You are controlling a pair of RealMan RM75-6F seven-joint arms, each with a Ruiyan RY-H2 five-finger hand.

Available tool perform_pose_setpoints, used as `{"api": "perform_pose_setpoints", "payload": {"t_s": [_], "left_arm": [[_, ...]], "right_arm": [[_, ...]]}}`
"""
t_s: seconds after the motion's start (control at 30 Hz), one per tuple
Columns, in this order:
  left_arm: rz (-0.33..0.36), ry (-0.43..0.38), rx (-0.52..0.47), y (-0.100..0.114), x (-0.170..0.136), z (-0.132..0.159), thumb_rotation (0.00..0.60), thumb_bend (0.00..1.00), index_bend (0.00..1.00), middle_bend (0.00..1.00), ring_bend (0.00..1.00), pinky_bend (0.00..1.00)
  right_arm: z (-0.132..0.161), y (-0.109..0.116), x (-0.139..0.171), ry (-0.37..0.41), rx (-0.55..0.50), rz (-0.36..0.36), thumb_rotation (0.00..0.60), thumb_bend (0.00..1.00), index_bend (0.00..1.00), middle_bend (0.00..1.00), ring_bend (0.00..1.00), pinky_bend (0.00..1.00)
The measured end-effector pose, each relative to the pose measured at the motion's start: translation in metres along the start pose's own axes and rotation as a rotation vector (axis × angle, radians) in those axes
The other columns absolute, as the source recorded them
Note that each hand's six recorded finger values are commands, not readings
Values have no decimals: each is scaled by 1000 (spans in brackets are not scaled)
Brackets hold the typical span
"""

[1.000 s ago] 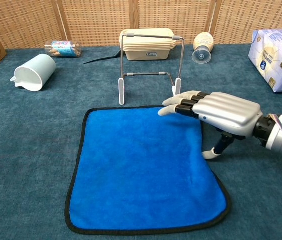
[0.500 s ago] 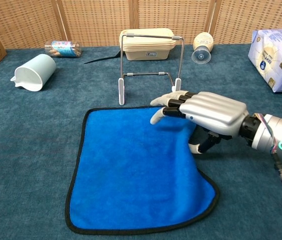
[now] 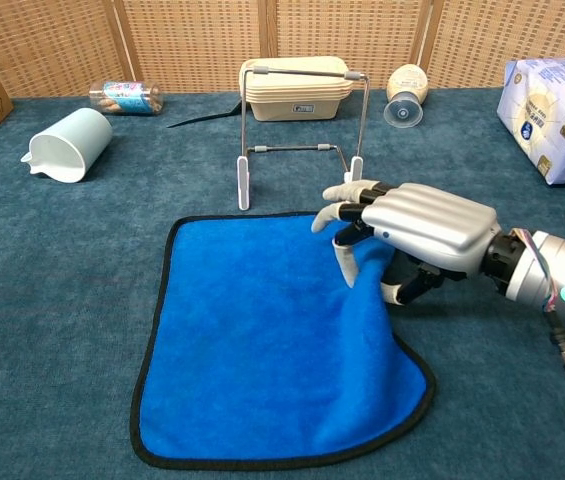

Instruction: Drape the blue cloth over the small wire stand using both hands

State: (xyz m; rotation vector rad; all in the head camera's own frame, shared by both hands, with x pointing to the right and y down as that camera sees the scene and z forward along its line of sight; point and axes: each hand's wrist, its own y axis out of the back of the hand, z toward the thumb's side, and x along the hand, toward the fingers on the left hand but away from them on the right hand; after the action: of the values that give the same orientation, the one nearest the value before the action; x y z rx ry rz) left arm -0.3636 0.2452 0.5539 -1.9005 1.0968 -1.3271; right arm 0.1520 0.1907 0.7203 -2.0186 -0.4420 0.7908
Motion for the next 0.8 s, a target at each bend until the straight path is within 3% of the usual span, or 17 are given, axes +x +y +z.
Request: {"api": "perform_pose_setpoints", "payload": {"t_s": [0.4, 0.6, 0.8], "left_arm": [[10, -42, 152, -5, 15, -8, 600, 355, 419, 268, 176, 77], [21, -123, 235, -15, 29, -10, 600, 353, 439, 306, 214, 104], [6, -223, 250, -31, 47, -1, 600, 352, 375, 290, 213, 102]], "right_arm": [[0, 2, 4, -9, -21, -17, 600, 337, 749, 288, 2, 8], [-2, 3, 7, -21, -32, -23, 600, 341, 751, 288, 3, 8], [-3, 3, 8, -30, -37, -27, 600, 341, 746, 288, 2, 8]]}}
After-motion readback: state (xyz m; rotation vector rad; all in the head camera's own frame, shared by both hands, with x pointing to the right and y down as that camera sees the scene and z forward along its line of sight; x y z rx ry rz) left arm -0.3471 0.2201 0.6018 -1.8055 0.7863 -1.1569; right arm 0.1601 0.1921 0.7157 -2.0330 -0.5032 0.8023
